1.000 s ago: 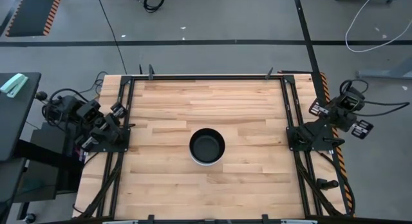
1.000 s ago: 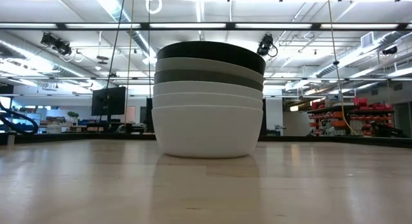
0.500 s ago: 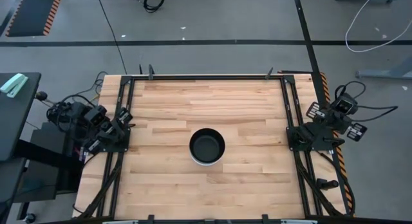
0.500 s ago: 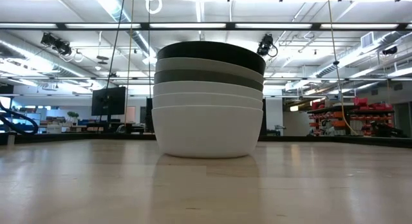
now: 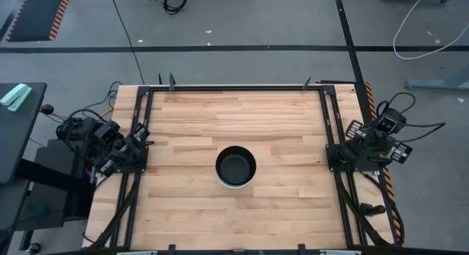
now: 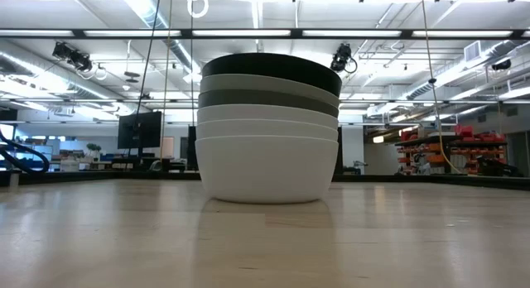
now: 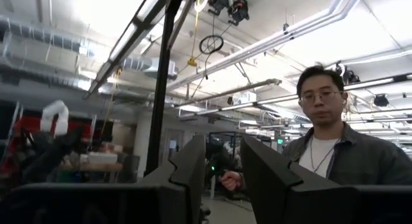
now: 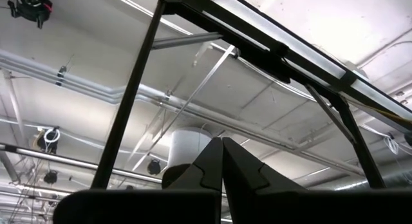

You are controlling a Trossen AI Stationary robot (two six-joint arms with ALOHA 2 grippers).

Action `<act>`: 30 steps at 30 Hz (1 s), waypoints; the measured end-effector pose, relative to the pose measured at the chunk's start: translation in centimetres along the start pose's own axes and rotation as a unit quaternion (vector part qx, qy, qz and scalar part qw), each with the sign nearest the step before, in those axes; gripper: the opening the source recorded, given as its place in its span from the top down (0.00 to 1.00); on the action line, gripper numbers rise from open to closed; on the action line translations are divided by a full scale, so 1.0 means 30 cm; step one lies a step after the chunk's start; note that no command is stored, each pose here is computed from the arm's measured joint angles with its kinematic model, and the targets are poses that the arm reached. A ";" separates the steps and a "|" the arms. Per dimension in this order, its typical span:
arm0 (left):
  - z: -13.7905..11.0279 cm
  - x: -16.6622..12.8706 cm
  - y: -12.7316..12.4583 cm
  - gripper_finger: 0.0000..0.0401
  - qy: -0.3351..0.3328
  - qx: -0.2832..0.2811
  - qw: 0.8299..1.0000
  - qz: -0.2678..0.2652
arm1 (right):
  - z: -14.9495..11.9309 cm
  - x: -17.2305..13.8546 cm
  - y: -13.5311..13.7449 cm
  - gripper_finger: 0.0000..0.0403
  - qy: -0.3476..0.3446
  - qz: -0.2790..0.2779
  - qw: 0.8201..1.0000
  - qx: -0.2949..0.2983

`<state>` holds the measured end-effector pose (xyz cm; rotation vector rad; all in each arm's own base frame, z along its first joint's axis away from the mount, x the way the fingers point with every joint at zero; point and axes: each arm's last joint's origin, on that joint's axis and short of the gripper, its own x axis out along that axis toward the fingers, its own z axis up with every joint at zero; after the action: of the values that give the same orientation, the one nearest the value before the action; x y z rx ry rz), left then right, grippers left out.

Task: Nest bowls inside each other
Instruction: Return to Home Position

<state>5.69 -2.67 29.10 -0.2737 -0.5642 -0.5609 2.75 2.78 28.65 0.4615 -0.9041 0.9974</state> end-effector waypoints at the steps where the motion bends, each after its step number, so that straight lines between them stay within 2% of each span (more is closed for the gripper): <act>1: 0.006 -0.007 -0.002 0.73 -0.007 0.007 1.000 -0.002 | -0.001 -0.001 0.000 0.97 -0.001 0.002 1.000 0.000; 5: 0.032 -0.036 -0.014 0.73 -0.033 0.028 0.999 -0.016 | 0.004 -0.003 0.005 0.97 -0.009 0.014 1.000 -0.003; 17: 0.024 -0.034 -0.012 0.73 -0.017 0.034 0.999 -0.015 | 0.038 -0.012 0.030 0.97 -0.042 0.068 0.996 -0.030; 30: 0.024 -0.034 -0.012 0.73 -0.018 0.037 0.999 -0.015 | 0.046 -0.014 0.034 0.97 -0.054 0.076 0.994 -0.056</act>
<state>4.45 -2.25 29.14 -0.2066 -0.6224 -0.5634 1.16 2.12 29.03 0.3588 -1.0994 1.0615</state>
